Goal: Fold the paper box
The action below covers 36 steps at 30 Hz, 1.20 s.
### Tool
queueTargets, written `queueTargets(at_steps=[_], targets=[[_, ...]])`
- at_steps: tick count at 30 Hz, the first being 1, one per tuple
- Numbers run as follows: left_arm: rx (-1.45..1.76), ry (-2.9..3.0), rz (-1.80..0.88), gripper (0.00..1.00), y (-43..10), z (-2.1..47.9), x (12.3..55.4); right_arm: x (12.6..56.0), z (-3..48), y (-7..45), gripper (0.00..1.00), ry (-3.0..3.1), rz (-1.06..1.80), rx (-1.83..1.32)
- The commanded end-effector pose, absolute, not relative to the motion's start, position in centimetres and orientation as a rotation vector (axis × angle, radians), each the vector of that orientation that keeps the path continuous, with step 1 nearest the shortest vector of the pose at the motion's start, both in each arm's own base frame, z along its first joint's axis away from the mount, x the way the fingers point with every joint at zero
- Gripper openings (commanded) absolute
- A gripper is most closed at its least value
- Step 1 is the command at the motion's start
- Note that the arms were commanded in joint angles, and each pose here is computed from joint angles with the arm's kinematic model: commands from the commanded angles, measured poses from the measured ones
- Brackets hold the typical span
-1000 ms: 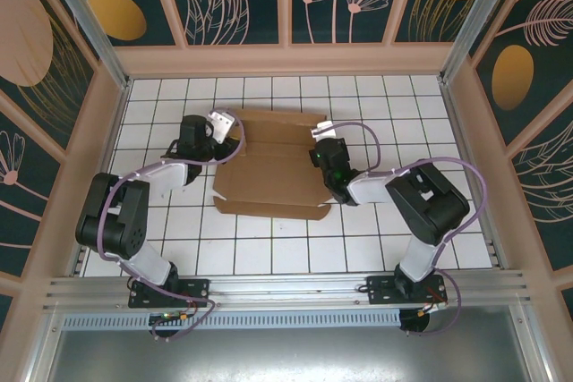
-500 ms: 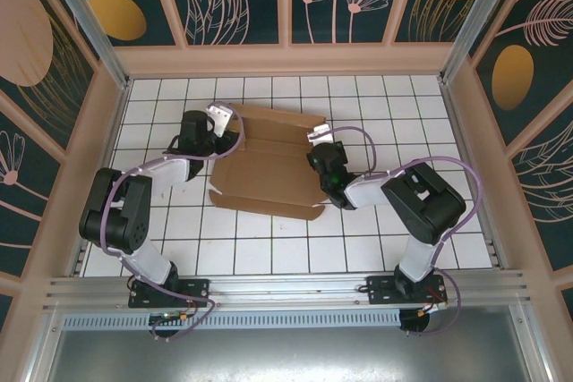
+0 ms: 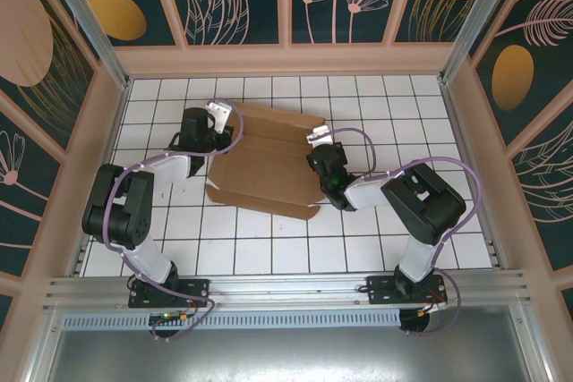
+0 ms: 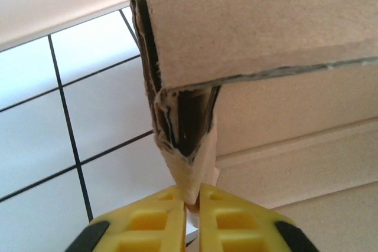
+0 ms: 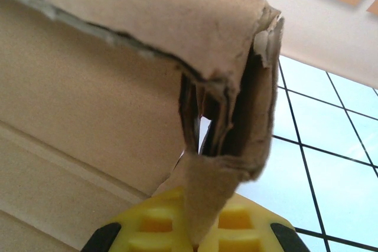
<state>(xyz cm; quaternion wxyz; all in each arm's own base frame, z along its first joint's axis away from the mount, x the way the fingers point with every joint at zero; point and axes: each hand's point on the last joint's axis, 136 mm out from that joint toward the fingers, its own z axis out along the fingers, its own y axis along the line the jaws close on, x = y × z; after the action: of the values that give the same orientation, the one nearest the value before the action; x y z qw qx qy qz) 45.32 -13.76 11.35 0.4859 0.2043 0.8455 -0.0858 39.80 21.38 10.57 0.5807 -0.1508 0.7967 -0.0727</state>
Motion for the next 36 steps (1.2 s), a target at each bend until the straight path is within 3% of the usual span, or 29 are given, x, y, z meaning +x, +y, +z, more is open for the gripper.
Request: queueTargets(at_steps=[1,4,9,15,21,23,25,26,36], targets=[[0.513,1.987,-0.201,0.28,-13.8,13.2,44.8,38.6,9.6,22.0,0.00,1.884,-0.149,-0.445],[0.468,1.987,-0.119,0.39,-12.5,12.9,44.7,38.5,9.8,22.1,0.00,1.876,-0.128,-0.449],[0.463,2.058,-0.163,0.41,-13.2,12.0,45.8,38.3,10.1,22.9,0.00,1.869,-0.075,-0.465],[0.434,2.178,-0.181,0.27,-13.3,10.2,46.9,38.4,10.0,22.5,0.00,1.879,-0.099,-0.455],[0.398,2.166,-0.164,0.26,-12.7,10.6,46.0,38.7,9.8,22.1,0.00,1.887,-0.127,-0.421],[0.379,2.186,-0.153,0.17,-12.4,9.9,45.6,38.8,9.9,21.8,0.00,1.888,-0.142,-0.398],[0.349,2.200,-0.125,0.02,-12.0,9.8,45.8,39.0,10.0,21.4,0.00,1.887,-0.166,-0.378],[0.334,2.207,-0.112,0.00,-11.9,9.7,46.0,39.0,10.1,21.3,0.00,1.886,-0.175,-0.367],[0.128,2.247,0.058,0.00,-10.5,9.1,46.6,38.9,12.5,21.2,0.00,1.859,-0.244,-0.282]])
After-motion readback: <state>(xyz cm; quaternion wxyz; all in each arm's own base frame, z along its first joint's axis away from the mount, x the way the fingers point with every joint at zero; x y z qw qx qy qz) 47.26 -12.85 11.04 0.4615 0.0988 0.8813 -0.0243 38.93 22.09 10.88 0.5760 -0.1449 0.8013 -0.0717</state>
